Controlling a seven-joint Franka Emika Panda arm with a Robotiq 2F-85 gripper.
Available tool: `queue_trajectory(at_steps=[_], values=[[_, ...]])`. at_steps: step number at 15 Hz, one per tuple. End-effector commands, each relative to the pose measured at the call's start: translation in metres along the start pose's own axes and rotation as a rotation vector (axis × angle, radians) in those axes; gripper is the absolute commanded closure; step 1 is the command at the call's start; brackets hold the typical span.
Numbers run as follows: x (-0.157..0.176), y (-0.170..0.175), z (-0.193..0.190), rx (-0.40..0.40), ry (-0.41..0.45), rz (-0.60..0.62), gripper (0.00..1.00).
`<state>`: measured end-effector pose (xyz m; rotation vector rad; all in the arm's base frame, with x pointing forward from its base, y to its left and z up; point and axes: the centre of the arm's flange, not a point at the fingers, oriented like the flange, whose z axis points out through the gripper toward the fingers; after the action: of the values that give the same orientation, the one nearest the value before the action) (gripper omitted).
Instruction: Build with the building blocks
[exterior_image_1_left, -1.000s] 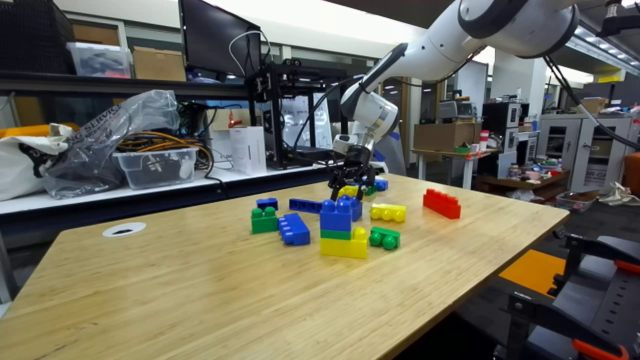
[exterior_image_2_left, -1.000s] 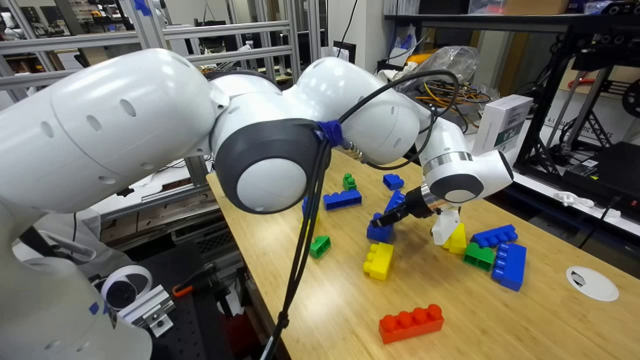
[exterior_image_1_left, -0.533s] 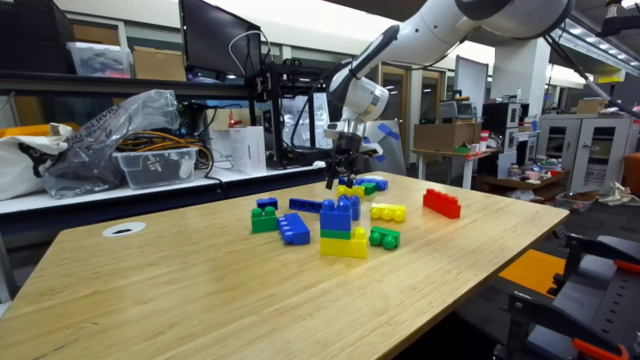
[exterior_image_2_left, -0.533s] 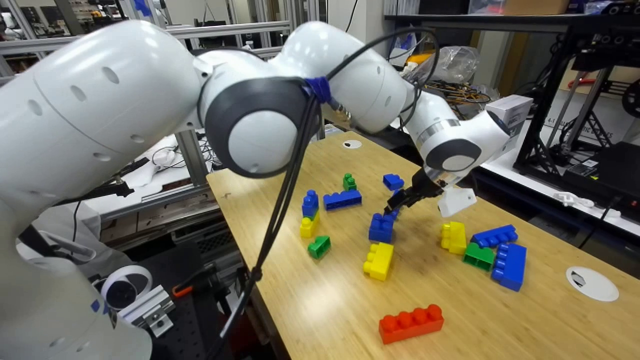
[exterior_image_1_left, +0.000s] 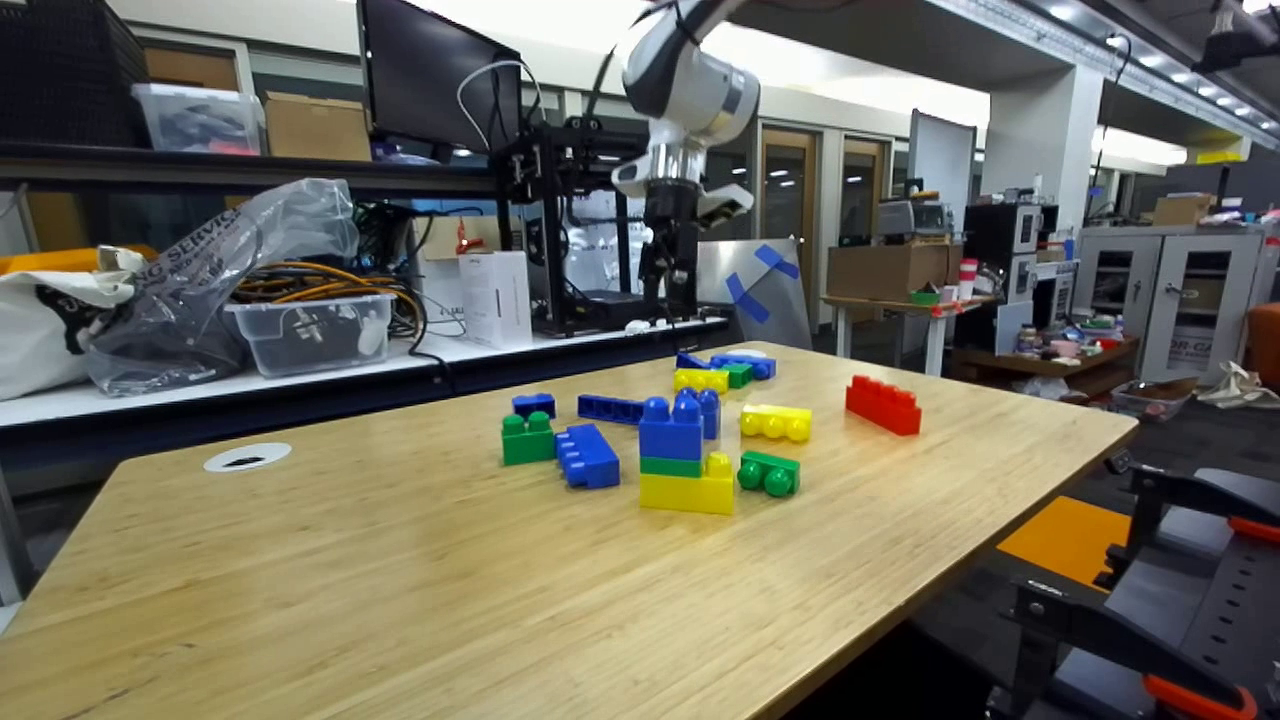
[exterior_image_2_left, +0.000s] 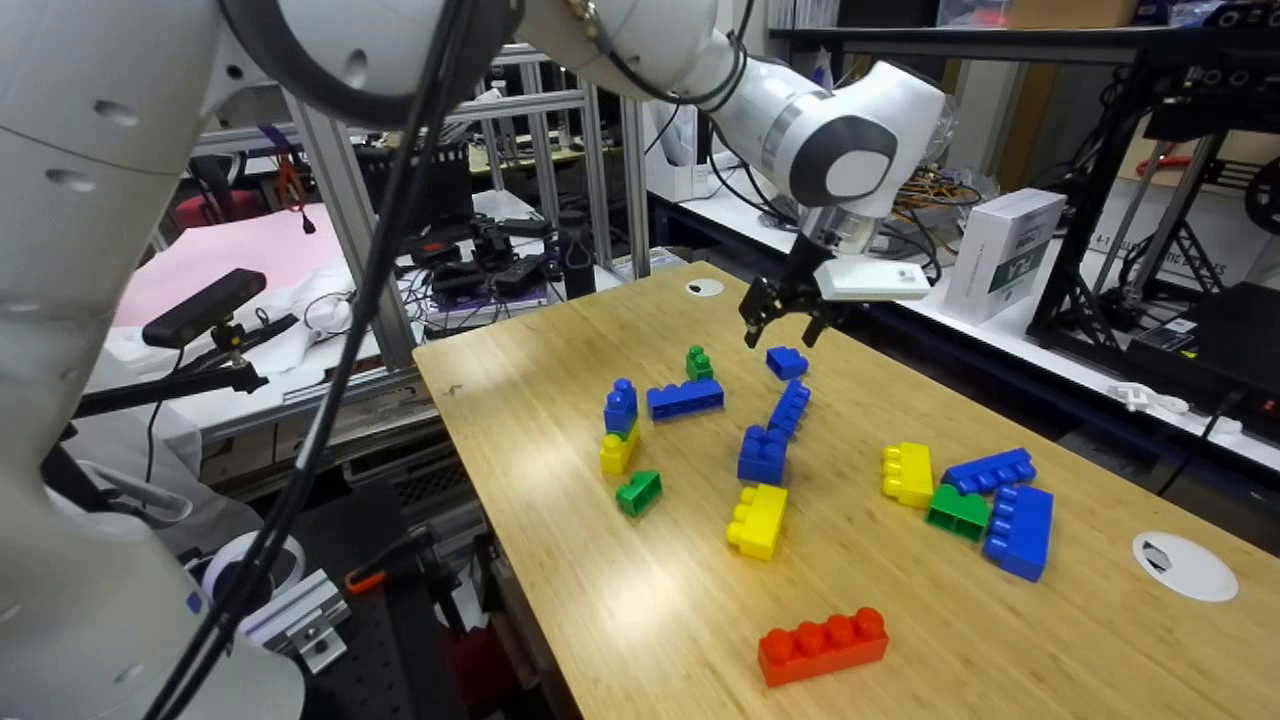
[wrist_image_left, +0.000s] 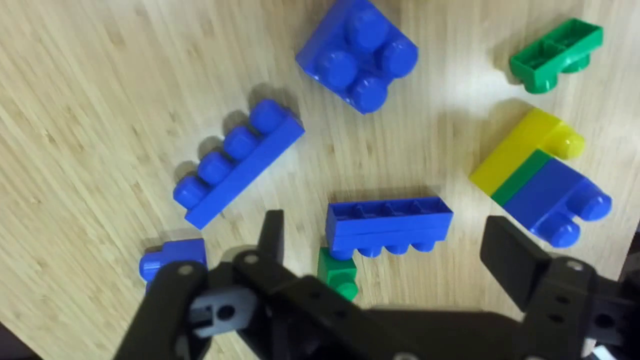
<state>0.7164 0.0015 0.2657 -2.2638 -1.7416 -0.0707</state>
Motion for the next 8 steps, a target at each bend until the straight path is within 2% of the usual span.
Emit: queue_trajectory(at_steps=[1,5,8], values=[[0.031,-0.08,0.01,-0.037,-0.067,0.181,0.0],[0.082,-0.144,0.044,-0.032,-0.154,0.378,0.0],[0.103,-0.19,0.077,-0.038,-0.258,0.493,0.0]])
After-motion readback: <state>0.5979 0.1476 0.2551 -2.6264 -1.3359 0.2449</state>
